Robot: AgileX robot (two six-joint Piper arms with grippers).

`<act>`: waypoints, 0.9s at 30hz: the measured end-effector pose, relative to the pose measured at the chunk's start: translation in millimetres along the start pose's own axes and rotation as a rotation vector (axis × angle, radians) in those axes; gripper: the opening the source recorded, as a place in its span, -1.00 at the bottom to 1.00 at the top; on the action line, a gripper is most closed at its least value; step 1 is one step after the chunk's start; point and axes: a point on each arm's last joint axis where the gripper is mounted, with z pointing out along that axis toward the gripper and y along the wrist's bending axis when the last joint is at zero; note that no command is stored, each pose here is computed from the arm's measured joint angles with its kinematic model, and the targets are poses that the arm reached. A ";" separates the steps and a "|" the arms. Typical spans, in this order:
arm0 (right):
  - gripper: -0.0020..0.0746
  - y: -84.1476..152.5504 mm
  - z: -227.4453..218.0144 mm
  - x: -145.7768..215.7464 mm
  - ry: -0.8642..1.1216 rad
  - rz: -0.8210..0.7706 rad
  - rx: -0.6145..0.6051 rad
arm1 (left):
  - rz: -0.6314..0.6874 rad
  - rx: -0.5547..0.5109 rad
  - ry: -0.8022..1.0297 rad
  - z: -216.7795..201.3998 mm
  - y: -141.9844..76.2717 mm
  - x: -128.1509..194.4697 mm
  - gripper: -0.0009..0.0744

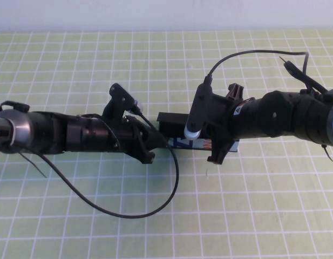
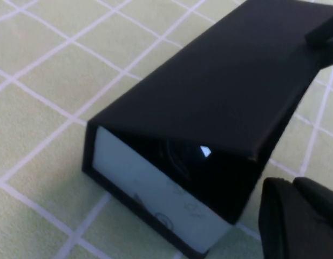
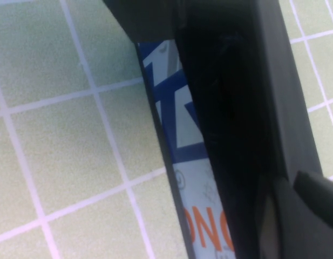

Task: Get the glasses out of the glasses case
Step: Pick up the glasses from the glasses case

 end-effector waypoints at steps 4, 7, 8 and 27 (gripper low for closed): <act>-0.92 0.0 0.0 0.0 0.000 0.002 0.000 | 0.029 -0.008 -0.017 1.1 3.8 -7.6 -0.99; -0.92 -0.2 0.0 -0.2 -0.002 0.004 0.002 | 0.049 -0.013 -0.034 1.5 6.6 -15.1 -0.99; -0.92 -0.4 0.0 -0.2 -0.003 0.005 0.004 | 0.054 -0.013 -0.038 2.5 7.9 -16.5 -0.99; -0.92 -0.5 0.0 -0.7 -0.007 0.023 0.006 | 0.061 0.006 -0.040 17.7 19.1 -8.2 -0.99</act>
